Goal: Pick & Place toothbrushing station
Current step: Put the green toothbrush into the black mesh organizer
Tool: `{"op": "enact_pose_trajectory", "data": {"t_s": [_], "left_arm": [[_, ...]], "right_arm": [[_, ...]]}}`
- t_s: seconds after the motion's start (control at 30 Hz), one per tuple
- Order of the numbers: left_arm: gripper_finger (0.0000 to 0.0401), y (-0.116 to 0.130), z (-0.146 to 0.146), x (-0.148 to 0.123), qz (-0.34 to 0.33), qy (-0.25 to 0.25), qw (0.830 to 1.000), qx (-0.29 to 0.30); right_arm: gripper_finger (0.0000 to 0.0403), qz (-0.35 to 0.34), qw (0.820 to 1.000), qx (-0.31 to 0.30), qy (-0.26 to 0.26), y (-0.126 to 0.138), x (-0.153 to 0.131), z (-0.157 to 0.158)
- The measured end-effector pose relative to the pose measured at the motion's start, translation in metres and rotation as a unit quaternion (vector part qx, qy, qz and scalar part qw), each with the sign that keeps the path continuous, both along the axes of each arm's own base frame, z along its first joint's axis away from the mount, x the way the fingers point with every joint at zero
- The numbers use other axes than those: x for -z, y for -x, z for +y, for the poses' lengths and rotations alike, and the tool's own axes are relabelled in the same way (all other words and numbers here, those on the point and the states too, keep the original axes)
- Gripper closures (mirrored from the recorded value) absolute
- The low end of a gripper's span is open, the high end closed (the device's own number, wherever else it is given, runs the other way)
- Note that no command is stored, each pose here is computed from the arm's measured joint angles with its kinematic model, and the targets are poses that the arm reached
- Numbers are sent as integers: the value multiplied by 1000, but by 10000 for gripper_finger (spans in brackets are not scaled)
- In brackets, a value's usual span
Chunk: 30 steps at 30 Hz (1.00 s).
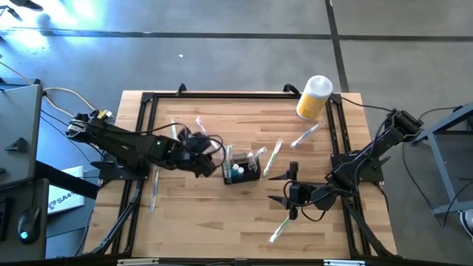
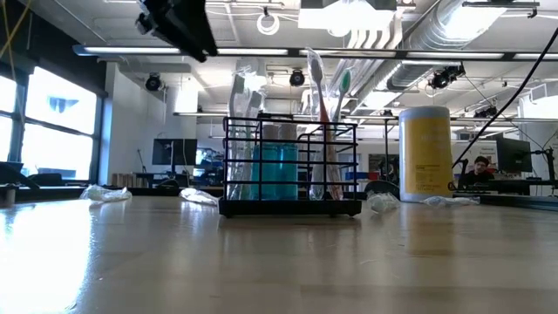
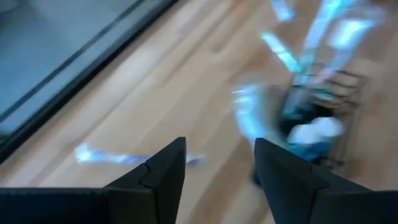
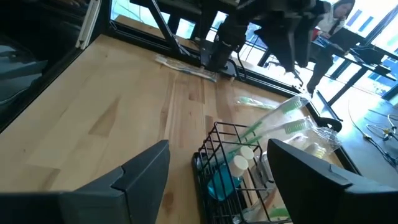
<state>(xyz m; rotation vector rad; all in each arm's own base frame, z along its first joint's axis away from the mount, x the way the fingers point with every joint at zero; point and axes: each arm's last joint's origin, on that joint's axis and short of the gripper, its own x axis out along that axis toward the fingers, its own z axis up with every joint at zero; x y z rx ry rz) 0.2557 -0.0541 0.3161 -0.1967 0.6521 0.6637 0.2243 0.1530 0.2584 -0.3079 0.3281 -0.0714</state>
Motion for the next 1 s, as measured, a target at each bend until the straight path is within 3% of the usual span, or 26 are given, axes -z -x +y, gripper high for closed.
{"op": "enact_pose_trajectory", "data": {"t_s": [0.23,0.4,0.57,0.73,1.0], "left_arm": [[217,30,14,-1,125,19,989,-81],[217,51,27,6,195,114,953,-201],[217,55,38,23,210,167,921,-283],[217,55,56,51,239,212,898,-302],[217,55,99,88,241,262,889,-288]], "right_arm": [[140,0,1000,0,-1,0,0,0],[140,0,1000,0,-2,0,0,0],[140,-1,1000,1,-3,0,0,0],[140,0,1000,-2,-12,0,0,0],[140,4,999,-17,-32,0,0,2]]}}
